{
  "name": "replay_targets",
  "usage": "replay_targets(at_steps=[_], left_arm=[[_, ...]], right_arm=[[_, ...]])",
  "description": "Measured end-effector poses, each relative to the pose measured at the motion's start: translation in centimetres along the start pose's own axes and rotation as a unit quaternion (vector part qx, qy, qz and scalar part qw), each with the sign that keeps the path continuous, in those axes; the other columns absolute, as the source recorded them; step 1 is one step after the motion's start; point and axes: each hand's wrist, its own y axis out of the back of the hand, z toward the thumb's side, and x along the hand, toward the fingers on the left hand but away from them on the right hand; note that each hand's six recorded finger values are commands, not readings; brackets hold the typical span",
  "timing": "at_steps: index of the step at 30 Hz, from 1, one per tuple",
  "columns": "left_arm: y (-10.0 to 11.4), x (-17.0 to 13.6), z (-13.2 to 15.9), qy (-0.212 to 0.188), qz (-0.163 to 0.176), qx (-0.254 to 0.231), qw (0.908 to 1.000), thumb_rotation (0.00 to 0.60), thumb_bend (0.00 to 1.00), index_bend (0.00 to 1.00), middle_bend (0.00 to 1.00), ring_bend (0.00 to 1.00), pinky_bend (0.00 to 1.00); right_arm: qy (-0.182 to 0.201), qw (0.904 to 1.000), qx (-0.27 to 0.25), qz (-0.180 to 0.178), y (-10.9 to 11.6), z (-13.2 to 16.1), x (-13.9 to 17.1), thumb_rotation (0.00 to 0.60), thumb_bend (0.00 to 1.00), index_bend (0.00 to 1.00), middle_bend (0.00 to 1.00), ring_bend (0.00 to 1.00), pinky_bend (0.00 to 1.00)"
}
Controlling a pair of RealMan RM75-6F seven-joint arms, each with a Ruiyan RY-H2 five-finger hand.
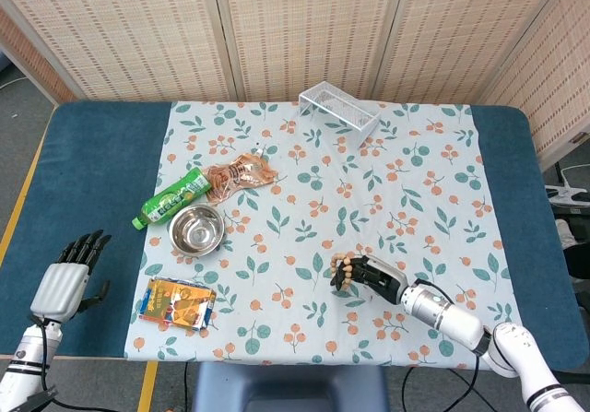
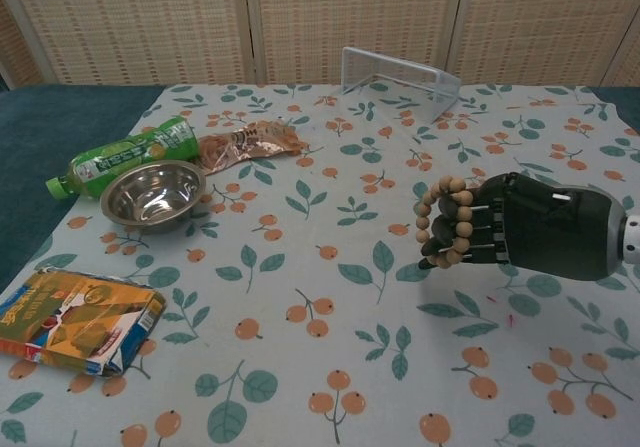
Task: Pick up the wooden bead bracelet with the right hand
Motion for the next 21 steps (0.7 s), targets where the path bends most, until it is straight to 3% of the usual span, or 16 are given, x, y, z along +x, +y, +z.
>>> replay_targets(at_steps=[4,9,13,21], left_arm=[[-0.02,-0.01,0.06,-0.001,0.000,0.000,1.0000,0.600,0.46,0.00,0.00,0.00,0.14],[0.00,-0.03,0.07,-0.001,0.000,0.000,1.0000,0.600,0.46,0.00,0.00,0.00,0.14],[0.03,-0.01,0.06,-0.001,0.000,-0.001,1.0000,0.600,0.46,0.00,0.00,0.00,0.14],[-0.02,-0.01,-0.01,0.000,-0.001,-0.002,1.0000,0.600,0.46,0.00,0.00,0.00,0.14]], right_arm=[[-0.002,0.9999,0.014,-0.004,-0.05,-0.18,0.01,0.167,0.37,0.46,0.54,0.33,0.24],[-0.007,0.9994,0.034,-0.003,-0.12,-0.28,0.02,0.140,0.26,0.44,0.53,0.32,0.24],[-0.001,0.9995,0.031,-0.002,-0.23,-0.18,0.03,0.141,0.24,0.51,0.53,0.32,0.24],[0.020,0.9995,0.009,0.022,-0.90,-0.16,0.07,0.230,0.30,0.64,0.53,0.32,0.24]])
